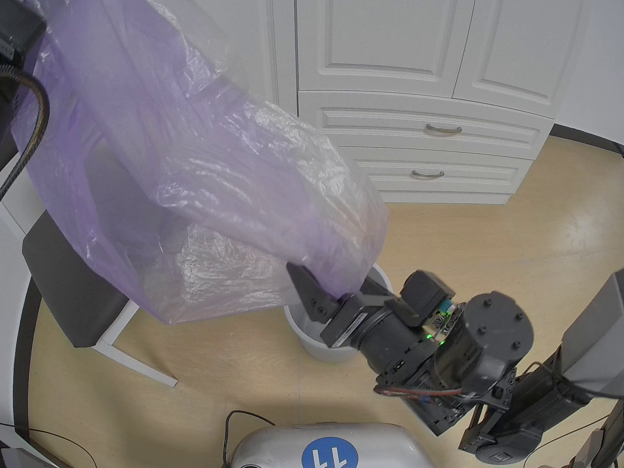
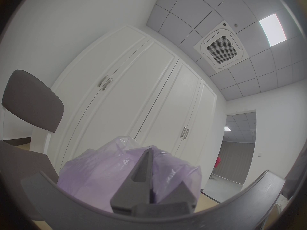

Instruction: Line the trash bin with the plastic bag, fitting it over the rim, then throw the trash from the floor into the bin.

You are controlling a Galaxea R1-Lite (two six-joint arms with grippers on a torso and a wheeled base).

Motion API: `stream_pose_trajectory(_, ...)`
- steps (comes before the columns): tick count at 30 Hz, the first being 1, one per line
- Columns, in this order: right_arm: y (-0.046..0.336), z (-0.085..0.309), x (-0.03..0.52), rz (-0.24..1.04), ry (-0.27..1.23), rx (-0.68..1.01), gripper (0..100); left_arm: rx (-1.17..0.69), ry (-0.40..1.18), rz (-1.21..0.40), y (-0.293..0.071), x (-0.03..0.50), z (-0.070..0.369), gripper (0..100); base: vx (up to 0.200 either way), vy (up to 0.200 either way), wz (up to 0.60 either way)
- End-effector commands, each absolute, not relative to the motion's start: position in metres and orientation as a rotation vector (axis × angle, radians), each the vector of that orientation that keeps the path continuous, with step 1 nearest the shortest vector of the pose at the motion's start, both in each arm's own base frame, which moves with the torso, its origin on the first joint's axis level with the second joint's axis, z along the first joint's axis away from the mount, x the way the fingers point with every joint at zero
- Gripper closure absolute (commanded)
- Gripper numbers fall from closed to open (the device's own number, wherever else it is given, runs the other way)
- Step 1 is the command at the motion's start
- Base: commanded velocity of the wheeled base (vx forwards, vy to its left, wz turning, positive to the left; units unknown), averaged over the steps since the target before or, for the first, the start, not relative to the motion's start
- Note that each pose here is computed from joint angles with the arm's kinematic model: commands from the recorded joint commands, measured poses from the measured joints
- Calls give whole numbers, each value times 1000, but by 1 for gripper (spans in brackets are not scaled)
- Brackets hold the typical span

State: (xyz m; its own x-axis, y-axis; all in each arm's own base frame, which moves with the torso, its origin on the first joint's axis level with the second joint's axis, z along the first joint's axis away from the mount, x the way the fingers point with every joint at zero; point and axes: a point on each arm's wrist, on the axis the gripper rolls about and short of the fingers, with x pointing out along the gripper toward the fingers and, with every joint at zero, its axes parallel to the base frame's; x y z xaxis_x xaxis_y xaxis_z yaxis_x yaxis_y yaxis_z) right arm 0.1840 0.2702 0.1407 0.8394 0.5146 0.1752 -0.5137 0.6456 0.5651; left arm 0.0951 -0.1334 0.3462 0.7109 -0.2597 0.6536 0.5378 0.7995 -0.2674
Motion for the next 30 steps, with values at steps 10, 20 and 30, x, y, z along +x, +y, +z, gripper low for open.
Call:
stream_pose_trajectory(10, 244, 174, 192, 562, -43, 699, 0, -471, -647, -458, -131, 94, 348, 100, 0, 0, 0)
stream_pose_trajectory(20, 265, 133, 200, 596, 101, 737, 0, -487, -659, -455, -136, 97, 349, 100, 0, 0, 0)
stream_pose_trajectory(30, 273, 126, 207, 595, 117, 784, 0, -536, -677, -409, -147, 104, 356, 100, 0, 0, 0)
